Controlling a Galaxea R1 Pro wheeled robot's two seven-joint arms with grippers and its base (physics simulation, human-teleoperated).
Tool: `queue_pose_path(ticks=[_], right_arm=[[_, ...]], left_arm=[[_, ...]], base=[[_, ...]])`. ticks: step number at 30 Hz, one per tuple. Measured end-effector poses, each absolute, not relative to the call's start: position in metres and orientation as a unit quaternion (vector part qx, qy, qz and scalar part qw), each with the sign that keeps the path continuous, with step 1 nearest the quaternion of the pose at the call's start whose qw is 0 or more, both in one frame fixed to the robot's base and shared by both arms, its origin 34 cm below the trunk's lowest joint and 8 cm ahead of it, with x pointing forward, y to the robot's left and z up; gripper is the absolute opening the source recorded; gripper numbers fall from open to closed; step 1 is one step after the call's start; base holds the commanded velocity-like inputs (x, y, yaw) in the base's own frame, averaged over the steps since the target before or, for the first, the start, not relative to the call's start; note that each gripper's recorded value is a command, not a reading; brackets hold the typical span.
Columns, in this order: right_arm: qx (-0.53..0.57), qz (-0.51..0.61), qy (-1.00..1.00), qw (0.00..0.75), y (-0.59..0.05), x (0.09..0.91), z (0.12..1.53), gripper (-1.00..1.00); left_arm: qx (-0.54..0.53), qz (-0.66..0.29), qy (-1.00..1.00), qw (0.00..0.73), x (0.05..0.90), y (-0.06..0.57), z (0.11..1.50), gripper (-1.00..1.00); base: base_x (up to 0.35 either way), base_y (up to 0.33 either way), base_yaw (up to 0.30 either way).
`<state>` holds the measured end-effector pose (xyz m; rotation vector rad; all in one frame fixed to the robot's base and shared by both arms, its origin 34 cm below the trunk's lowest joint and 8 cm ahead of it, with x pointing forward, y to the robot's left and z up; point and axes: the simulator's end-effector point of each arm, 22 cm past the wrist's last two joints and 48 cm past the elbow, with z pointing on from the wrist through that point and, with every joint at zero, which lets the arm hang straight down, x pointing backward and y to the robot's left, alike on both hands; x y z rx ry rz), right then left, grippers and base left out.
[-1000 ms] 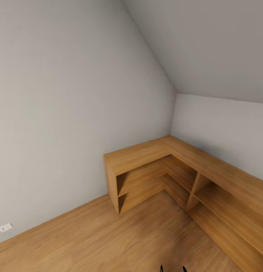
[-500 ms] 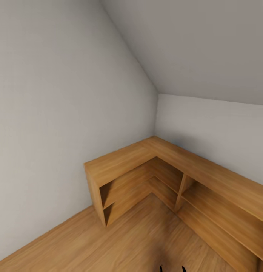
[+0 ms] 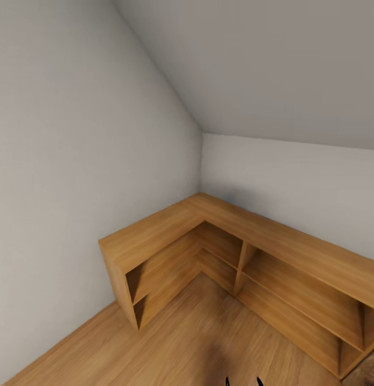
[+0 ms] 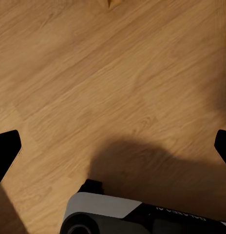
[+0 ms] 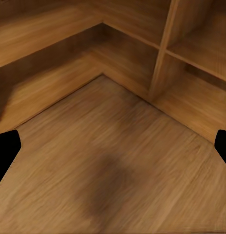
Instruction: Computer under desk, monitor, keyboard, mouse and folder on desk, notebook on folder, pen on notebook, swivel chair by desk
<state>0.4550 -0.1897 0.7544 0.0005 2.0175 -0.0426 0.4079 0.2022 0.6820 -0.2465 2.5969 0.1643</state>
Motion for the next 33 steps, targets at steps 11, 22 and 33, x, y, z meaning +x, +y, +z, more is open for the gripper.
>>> queue_pose_path(ticks=[11, 22, 33], right_arm=[[-0.002, -0.018, 0.846, 0.533, -0.192, 0.456, 0.755, 1.00], [-0.045, -0.042, 0.873, 0.483, -0.239, 0.415, 0.725, 1.00], [-0.053, -0.034, 0.872, 0.485, -0.231, 0.415, 0.727, 1.00]], left_arm=[[-0.091, 0.061, 0.958, 0.264, 0.410, 0.203, 0.684, 1.00], [-0.086, 0.093, 0.955, 0.269, 0.343, 0.257, 0.659, 1.00], [-0.081, 0.082, 0.950, 0.290, 0.346, 0.257, 0.663, 1.00]], base=[[0.000, 0.102, -0.291], [0.030, 0.017, -0.278], [0.306, 0.082, -0.263]])
